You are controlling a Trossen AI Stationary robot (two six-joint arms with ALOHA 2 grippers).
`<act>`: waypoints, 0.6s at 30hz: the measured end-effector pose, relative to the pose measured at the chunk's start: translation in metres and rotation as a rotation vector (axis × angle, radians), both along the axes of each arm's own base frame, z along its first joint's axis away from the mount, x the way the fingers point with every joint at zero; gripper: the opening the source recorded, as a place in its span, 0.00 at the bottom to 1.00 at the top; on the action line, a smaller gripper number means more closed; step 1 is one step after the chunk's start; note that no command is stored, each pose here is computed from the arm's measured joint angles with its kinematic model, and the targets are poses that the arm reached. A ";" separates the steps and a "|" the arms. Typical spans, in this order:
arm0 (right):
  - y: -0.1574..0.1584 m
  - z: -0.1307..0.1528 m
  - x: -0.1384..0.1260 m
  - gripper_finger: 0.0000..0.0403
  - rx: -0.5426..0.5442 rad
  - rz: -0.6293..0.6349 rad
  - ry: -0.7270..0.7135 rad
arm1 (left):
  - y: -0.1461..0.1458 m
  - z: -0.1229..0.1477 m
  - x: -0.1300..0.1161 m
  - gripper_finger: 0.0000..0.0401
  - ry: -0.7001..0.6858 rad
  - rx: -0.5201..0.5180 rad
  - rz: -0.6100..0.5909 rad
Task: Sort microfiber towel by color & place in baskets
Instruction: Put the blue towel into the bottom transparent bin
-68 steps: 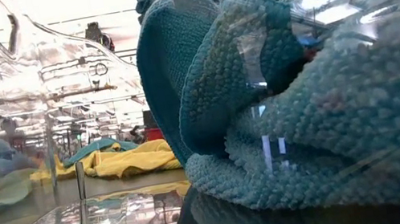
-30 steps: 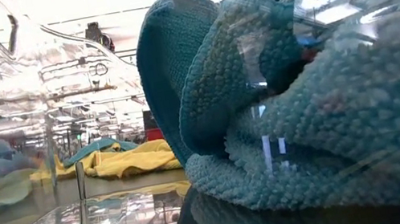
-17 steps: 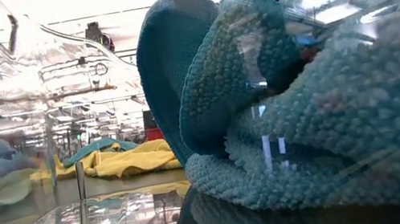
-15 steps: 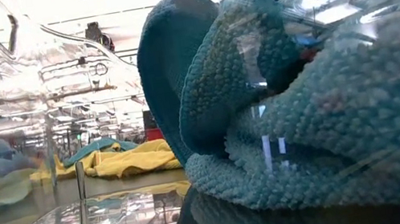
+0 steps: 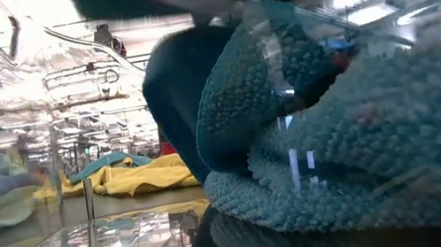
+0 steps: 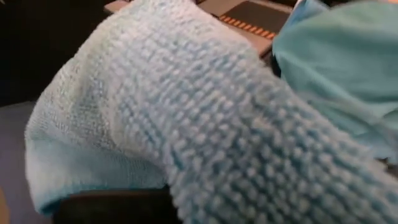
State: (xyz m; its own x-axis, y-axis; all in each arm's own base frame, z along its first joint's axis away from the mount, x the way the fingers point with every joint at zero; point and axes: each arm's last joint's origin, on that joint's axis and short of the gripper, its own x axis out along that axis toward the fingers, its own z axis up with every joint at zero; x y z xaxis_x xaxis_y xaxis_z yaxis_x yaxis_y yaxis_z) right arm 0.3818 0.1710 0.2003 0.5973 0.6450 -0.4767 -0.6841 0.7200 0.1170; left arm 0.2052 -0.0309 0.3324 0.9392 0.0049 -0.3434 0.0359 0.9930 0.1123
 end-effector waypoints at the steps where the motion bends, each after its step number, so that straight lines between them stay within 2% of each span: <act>1: 0.001 -0.004 0.002 0.02 0.002 -0.005 0.016 | 0.000 0.000 0.000 0.56 0.000 0.000 0.000; 8: 0.005 -0.036 0.012 0.02 0.013 -0.049 0.129 | 0.000 0.000 0.000 0.56 0.000 -0.007 0.005; 18: 0.005 -0.048 0.016 0.02 -0.002 -0.094 0.158 | 0.000 -0.002 -0.001 0.56 0.017 -0.021 0.012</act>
State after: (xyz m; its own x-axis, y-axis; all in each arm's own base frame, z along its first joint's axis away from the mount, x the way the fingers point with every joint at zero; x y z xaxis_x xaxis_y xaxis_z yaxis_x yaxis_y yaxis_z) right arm 0.3975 0.1763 0.1519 0.5728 0.5888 -0.5703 -0.5869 0.7803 0.2162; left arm 0.2046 -0.0307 0.3309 0.9333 0.0090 -0.3591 0.0253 0.9956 0.0905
